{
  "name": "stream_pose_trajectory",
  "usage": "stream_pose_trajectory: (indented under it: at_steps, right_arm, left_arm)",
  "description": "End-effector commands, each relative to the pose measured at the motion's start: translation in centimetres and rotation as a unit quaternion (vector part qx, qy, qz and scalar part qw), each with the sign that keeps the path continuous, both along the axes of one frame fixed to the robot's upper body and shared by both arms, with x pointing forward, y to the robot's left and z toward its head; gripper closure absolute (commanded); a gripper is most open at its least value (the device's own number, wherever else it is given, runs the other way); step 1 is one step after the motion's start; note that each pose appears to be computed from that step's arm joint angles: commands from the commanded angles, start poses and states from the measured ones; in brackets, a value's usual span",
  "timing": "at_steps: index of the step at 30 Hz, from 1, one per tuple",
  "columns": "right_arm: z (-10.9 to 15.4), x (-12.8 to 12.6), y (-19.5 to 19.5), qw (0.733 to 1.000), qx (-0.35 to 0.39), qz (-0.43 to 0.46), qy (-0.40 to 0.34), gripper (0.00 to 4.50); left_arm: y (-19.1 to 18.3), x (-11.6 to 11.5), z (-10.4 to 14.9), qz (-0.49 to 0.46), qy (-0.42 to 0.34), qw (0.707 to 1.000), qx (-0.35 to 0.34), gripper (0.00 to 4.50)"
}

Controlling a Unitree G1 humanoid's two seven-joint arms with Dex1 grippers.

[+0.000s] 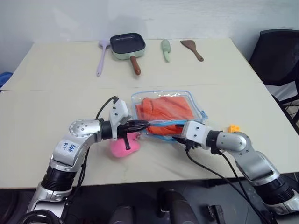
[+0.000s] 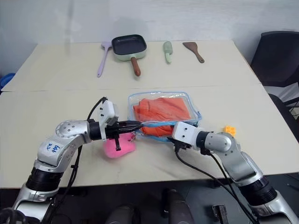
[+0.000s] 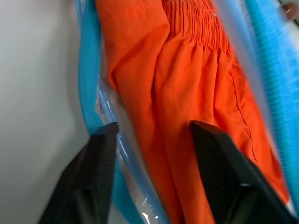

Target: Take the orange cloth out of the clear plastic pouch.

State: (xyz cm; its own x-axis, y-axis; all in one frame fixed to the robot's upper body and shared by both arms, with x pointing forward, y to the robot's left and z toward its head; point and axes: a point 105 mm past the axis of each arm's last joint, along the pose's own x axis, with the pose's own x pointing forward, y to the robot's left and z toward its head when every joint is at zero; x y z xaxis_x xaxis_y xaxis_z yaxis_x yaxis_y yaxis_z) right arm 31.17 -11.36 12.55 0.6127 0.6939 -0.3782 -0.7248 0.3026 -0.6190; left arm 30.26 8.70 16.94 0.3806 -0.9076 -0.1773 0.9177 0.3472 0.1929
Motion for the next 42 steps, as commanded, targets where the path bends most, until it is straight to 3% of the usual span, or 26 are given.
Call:
stream_pose_trajectory:
  at_steps: [1,12,18,21,27,30,37,42]
  right_arm:
    - [0.6,0.3,0.6,0.999,-0.004,0.01,-0.032,1.88]
    - [0.3,2.2,1.0,0.999,-0.003,-0.014,-0.052,1.88]
    - [-1.5,3.0,0.6,0.996,-0.061,-0.017,-0.064,1.88]
    - [-2.0,3.1,0.7,0.996,-0.062,-0.014,-0.057,2.45]
    - [-2.2,2.4,0.6,0.995,-0.076,0.012,-0.056,4.47]
    - [-2.0,1.8,0.5,0.994,-0.086,0.033,-0.059,4.47]
    - [-2.3,-2.3,1.6,0.972,-0.151,0.171,-0.06,4.47]
    - [-2.3,-5.2,0.7,0.948,-0.199,0.243,-0.053,4.47]
  left_arm:
    - [-0.6,-0.6,0.8,-0.012,-0.022,1.0,-0.005,4.5]
    - [-1.1,-0.8,0.9,-0.021,-0.021,1.0,-0.008,4.5]
    - [-1.3,-0.6,1.2,-0.022,-0.02,0.999,-0.012,4.5]
    - [-1.3,-0.5,1.3,-0.021,-0.02,0.999,-0.014,4.5]
    - [-1.1,0.0,1.6,-0.012,-0.022,1.0,-0.019,4.5]
    - [-1.1,0.4,1.9,-0.001,-0.013,0.999,-0.037,4.5]
    - [-1.9,2.8,3.0,0.055,-0.011,0.995,-0.078,4.5]
    - [-2.2,4.0,2.5,0.074,-0.025,0.995,-0.058,4.5]
